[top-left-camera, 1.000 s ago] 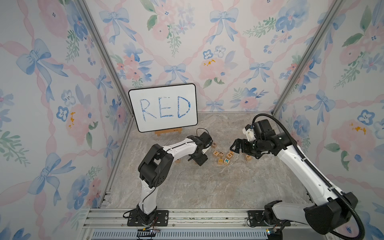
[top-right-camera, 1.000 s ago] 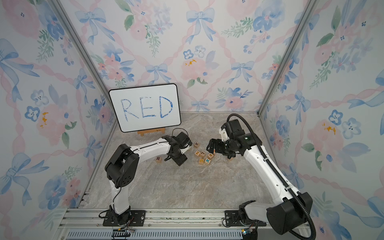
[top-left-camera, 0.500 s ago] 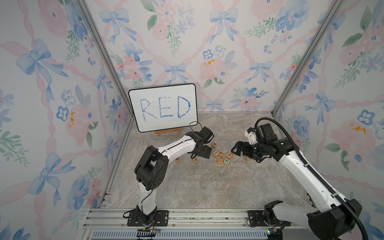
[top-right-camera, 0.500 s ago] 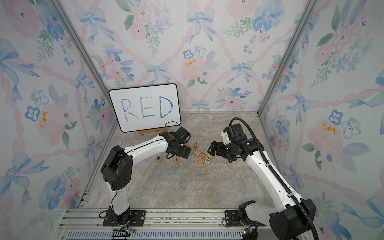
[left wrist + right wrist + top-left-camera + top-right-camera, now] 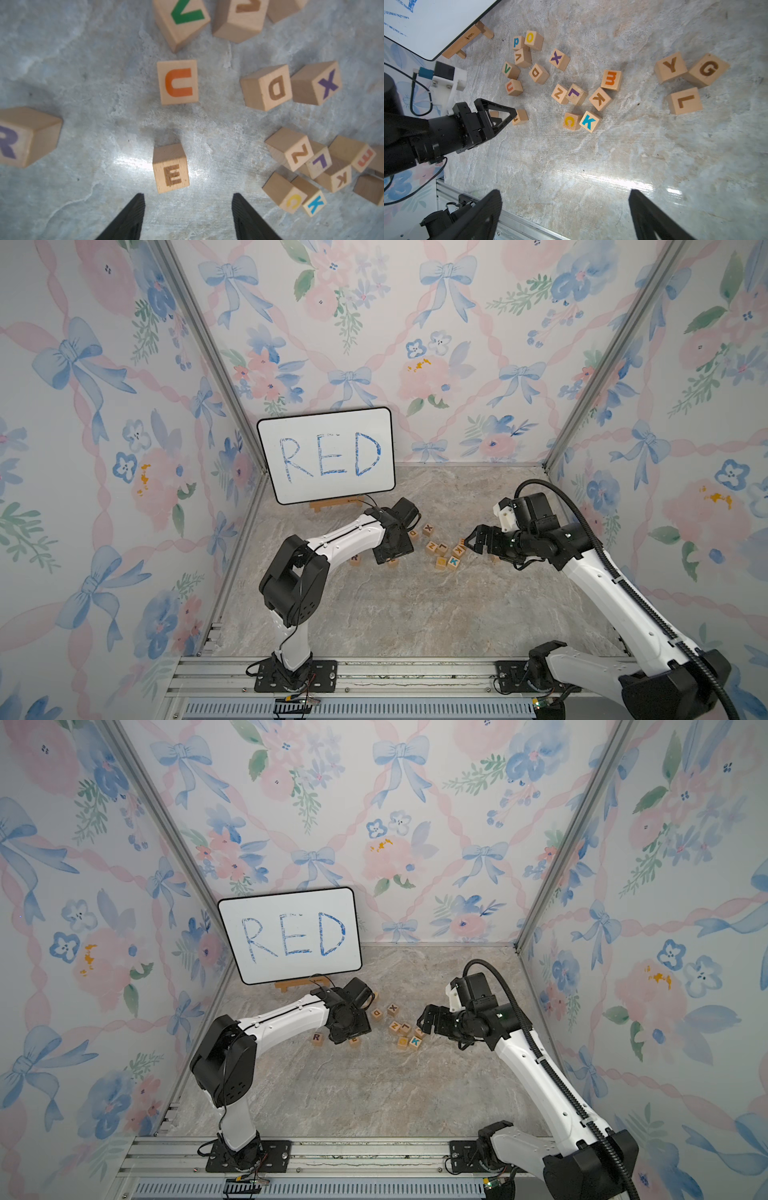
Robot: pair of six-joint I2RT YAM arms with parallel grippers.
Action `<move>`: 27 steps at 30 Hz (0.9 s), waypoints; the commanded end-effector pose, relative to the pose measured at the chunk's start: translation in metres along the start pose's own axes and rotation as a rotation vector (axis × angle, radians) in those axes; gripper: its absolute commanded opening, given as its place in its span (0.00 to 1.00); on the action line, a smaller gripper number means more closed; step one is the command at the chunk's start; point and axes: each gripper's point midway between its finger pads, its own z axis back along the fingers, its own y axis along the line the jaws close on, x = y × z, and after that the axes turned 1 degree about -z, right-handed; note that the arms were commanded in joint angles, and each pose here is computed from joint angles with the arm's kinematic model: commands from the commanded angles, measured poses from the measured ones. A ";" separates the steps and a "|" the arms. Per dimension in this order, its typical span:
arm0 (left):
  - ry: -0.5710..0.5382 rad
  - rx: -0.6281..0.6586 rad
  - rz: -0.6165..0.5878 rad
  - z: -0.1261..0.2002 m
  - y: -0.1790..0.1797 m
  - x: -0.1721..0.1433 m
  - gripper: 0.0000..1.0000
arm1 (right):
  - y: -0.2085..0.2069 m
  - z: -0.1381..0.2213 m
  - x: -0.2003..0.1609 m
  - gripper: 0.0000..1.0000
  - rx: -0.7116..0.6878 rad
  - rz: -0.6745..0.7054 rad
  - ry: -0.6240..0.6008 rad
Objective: Assemble the uppercase word "red" with letter blocks
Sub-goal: Pick up the letter block from the center of the board.
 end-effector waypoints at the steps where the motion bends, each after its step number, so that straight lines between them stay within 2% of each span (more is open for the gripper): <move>1: 0.037 0.051 0.037 -0.016 0.008 -0.006 0.61 | -0.006 0.000 0.000 0.97 -0.017 -0.023 -0.017; 11: 0.039 0.105 0.000 -0.034 0.021 0.003 0.63 | -0.008 0.001 0.001 0.97 -0.028 -0.016 -0.018; 17: 0.051 0.121 -0.021 -0.041 0.024 0.003 0.55 | -0.009 0.000 0.002 0.97 -0.033 -0.014 -0.018; 23: 0.057 0.126 -0.039 -0.045 0.023 0.000 0.55 | -0.010 -0.001 0.002 0.97 -0.035 -0.014 -0.016; 27: 0.040 0.135 -0.068 -0.046 0.024 0.004 0.44 | -0.010 -0.001 0.002 0.97 -0.035 -0.017 -0.018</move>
